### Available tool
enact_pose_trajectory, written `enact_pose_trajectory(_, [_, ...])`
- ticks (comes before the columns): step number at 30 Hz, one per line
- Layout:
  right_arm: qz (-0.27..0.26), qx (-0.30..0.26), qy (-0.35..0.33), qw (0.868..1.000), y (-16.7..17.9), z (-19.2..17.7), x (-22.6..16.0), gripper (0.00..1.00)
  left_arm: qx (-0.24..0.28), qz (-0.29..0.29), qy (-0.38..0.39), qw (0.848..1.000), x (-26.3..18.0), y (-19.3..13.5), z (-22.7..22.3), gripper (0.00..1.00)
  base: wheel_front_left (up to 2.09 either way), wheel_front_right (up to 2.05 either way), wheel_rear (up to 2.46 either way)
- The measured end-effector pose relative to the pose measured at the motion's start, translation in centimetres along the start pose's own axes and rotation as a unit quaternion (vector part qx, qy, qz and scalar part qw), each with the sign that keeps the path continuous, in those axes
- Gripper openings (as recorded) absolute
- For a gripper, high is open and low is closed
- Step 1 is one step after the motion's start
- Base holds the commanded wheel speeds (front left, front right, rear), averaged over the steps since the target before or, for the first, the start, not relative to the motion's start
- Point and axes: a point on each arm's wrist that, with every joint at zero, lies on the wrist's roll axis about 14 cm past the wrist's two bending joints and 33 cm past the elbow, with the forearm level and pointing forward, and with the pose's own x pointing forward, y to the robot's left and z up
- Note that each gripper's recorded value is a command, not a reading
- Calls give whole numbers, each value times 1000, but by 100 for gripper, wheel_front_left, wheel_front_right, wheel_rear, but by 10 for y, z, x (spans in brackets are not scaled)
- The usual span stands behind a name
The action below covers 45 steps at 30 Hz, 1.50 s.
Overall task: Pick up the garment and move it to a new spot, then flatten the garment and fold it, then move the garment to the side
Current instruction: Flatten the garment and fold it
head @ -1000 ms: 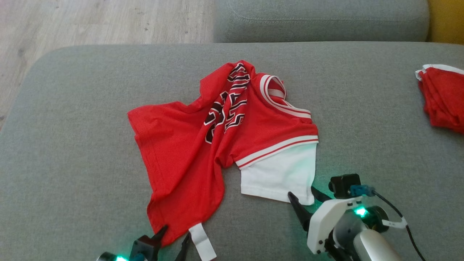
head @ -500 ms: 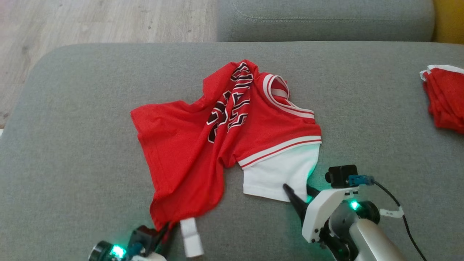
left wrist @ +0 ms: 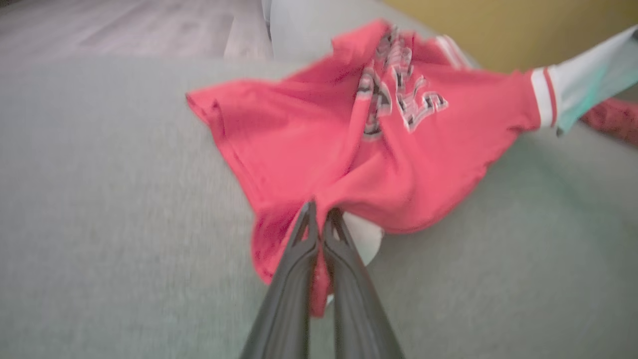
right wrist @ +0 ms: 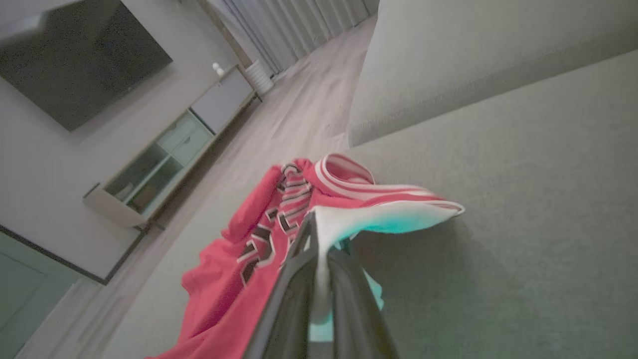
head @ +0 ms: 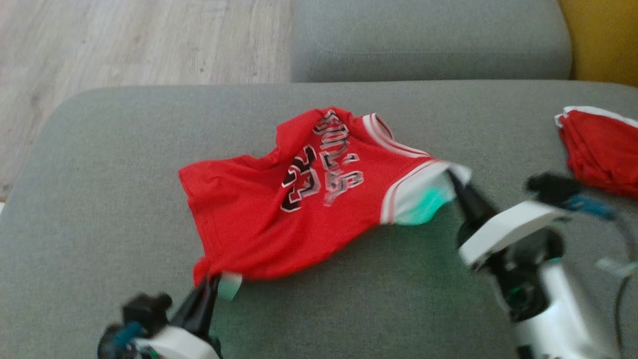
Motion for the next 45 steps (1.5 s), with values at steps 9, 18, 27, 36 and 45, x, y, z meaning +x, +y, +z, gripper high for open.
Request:
enact_pose_trajectory(9, [46, -6, -167, 985, 26, 137, -80, 0, -3, -137, -204, 969, -63, -62, 175, 0, 0, 0, 0])
enact_pose_trajectory(18, [80, -62, -283, 954, 54, 229, -150, 0, 78, -238, -322, 913, -117, -112, 287, 0, 0, 0, 0])
enact_pose_trajectory(27, [59, -110, -300, 946, 57, 311, -115, 0, 127, -248, -302, 912, -49, -114, 349, 0, 0, 0, 0])
enact_pose_trajectory(36, [-26, -119, -257, 959, 0, 333, 43, 0, 140, -131, -230, 954, 144, -46, 352, 0, 0, 0, 0])
enact_pose_trajectory(45, [-44, -92, -293, 951, -43, 328, 134, 0, 135, -50, -290, 946, 239, 12, 355, 0, 0, 0, 0])
